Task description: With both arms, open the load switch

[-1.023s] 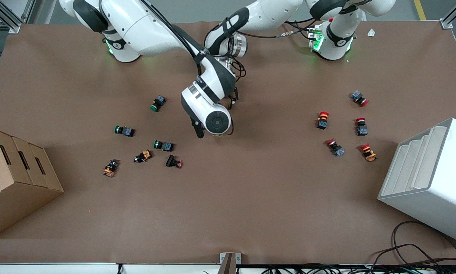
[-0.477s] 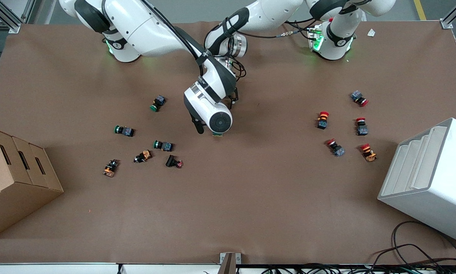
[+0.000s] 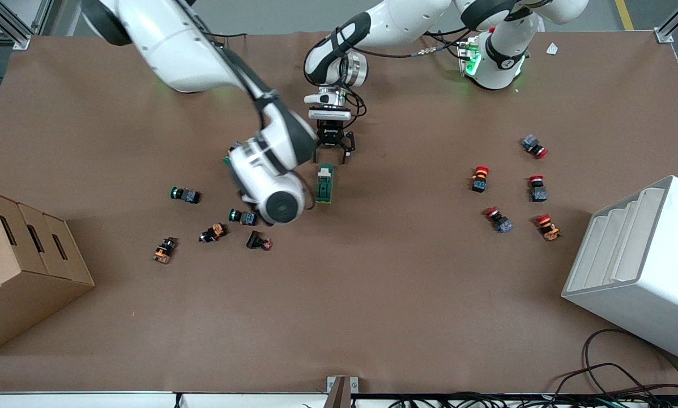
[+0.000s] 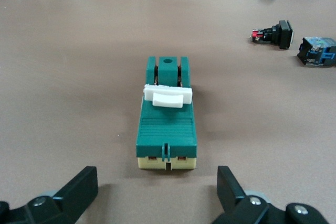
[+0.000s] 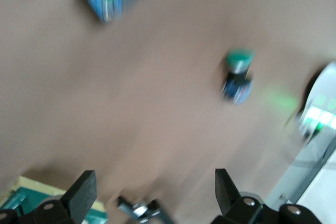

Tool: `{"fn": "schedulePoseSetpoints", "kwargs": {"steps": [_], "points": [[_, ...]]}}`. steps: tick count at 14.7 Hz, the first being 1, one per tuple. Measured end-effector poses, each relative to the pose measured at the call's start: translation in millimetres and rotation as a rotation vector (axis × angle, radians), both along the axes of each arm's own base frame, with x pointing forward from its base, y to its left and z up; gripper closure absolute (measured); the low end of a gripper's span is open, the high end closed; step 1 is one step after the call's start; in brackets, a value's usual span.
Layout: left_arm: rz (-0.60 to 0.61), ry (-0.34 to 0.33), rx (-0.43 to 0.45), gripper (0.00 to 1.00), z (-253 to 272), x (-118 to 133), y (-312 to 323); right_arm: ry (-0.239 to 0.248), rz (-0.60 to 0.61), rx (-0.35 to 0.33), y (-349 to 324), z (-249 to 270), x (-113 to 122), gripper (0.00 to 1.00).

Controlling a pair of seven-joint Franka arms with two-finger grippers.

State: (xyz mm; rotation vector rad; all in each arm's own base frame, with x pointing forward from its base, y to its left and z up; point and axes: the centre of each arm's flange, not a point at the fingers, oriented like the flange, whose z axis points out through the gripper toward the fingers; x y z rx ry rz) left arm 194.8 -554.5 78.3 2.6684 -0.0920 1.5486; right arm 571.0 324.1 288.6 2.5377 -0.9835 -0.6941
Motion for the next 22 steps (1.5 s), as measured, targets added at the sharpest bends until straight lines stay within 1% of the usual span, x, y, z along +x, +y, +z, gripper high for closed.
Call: {"fn": "schedulePoseSetpoints", "kwargs": {"steps": [1, 2, 3, 5, 6, 8, 11, 14, 17, 18, 20, 22], "points": [[0.002, -0.001, -0.001, 0.00, 0.2, 1.1, -0.1, -0.013, 0.054, 0.070, -45.1, 28.4, 21.6, 0.00], [0.008, -0.001, -0.002, 0.00, 0.8, 3.0, -0.3, -0.031, 0.110, 0.134, -88.2, 52.8, 38.1, 0.00], [0.025, 0.003, -0.001, 0.01, 2.5, 6.3, -1.2, -0.054, 0.176, 0.196, -129.0, 74.7, 50.5, 0.00], [0.102, 0.041, 0.004, 0.01, 16.2, 15.5, -12.0, -0.092, 0.316, 0.292, -191.7, 105.7, 64.1, 0.00], [0.144, 0.071, 0.002, 0.01, 31.2, 19.7, -24.5, -0.108, 0.383, 0.322, -215.6, 117.7, 67.6, 0.00], [0.221, 0.148, -0.011, 0.01, 79.5, 31.3, -56.2, -0.144, 0.498, 0.345, -258.6, 143.0, 71.7, 0.00], [0.305, 0.267, -0.045, 0.01, 174.5, 61.9, -86.5, -0.201, 0.596, 0.383, -313.5, 182.8, 68.7, 0.00], [0.355, 0.375, -0.044, 0.00, 258.3, 111.3, -71.7, -0.249, 0.623, 0.402, -374.1, 209.8, 62.1, 0.00], [0.352, 0.521, -0.005, 0.00, 339.1, 174.4, -23.3, -0.288, 0.624, 0.396, -404.4, 227.7, 60.7, 0.00], [0.342, 0.553, 0.001, 0.00, 365.7, 197.7, -1.2, -0.295, 0.624, 0.394, -406.6, 231.0, 61.0, 0.00], [0.326, 0.592, 0.021, 0.00, 411.4, 243.7, 50.4, -0.298, 0.631, 0.396, -402.9, 234.5, 61.5, 0.00], [0.306, 0.635, 0.084, 0.00, 440.9, 282.8, 106.1, -0.296, 0.640, 0.401, -396.6, 239.6, 61.3, 0.00]]}}
